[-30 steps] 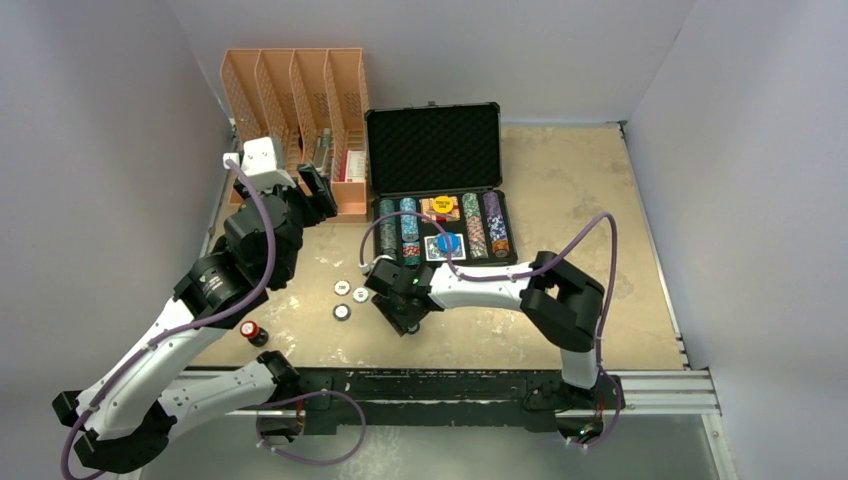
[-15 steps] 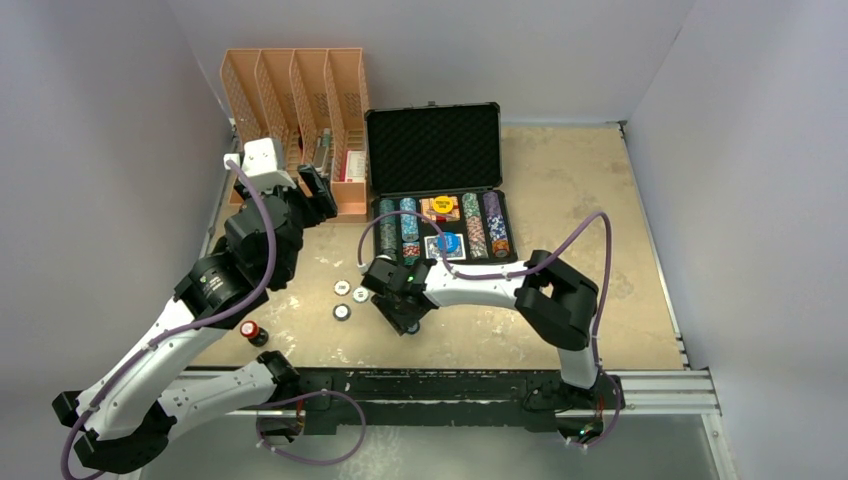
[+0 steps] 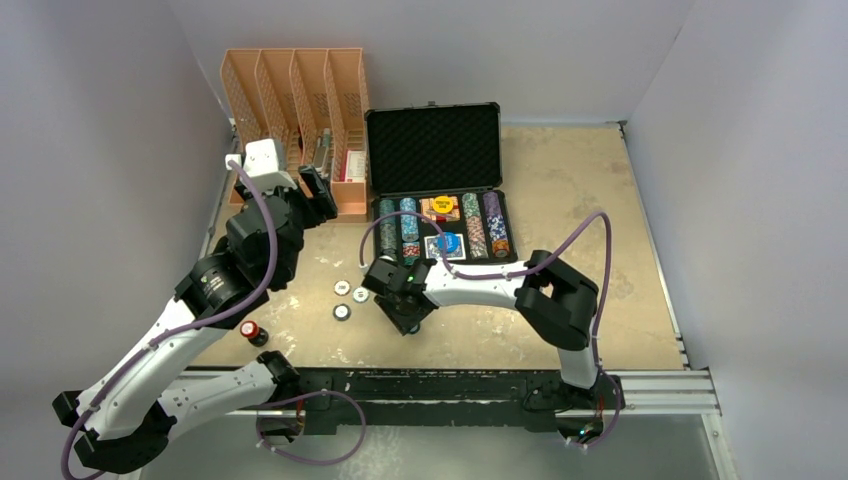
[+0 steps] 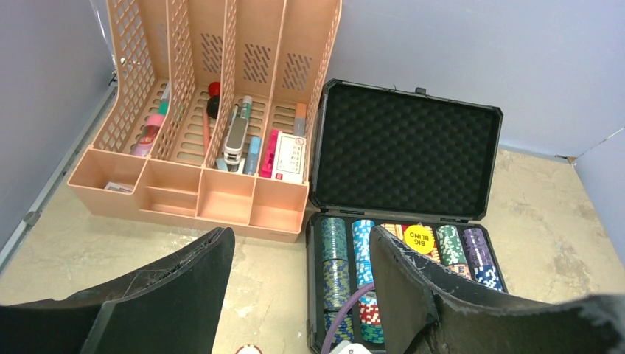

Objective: Pack up texas hold em set

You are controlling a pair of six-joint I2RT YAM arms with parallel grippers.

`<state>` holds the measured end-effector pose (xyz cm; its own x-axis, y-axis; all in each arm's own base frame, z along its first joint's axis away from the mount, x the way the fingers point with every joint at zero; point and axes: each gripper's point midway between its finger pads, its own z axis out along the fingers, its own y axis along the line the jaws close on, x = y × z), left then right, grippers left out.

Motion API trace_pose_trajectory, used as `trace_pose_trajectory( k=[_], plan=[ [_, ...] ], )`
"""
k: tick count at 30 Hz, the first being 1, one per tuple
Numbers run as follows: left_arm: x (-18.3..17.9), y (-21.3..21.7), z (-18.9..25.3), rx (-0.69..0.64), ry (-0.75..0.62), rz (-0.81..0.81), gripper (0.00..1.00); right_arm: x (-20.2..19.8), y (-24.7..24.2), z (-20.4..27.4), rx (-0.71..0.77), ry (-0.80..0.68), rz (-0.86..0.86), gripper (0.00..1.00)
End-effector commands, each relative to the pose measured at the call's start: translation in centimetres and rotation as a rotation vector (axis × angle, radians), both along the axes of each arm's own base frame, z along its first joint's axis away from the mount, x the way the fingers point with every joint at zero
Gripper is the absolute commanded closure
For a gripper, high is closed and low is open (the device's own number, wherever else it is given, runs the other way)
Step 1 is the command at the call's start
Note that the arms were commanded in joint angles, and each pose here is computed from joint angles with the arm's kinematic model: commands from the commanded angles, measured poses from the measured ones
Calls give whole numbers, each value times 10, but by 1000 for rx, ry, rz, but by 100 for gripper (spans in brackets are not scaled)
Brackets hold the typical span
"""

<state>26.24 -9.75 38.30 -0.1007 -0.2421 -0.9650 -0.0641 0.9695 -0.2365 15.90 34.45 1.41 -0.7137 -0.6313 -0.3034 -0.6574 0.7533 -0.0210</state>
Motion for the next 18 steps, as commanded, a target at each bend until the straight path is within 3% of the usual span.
trace_pose_trajectory(
  k=[1, 6, 10, 18],
  plan=[
    [-1, 1, 3, -27, -10, 11, 33, -19, -32, -30, -134, 87, -22, 64],
    [-1, -3, -44, -26, 93, 32, 32, 6, -20, 0, -58, -45, -89, 64],
    [-3, -13, -93, -111, 188, 44, 31, 26, -12, 40, 75, -129, -169, 64],
    [-2, -28, -140, -182, 234, 19, 30, 56, -18, 110, 372, -169, -315, 63]
  ],
)
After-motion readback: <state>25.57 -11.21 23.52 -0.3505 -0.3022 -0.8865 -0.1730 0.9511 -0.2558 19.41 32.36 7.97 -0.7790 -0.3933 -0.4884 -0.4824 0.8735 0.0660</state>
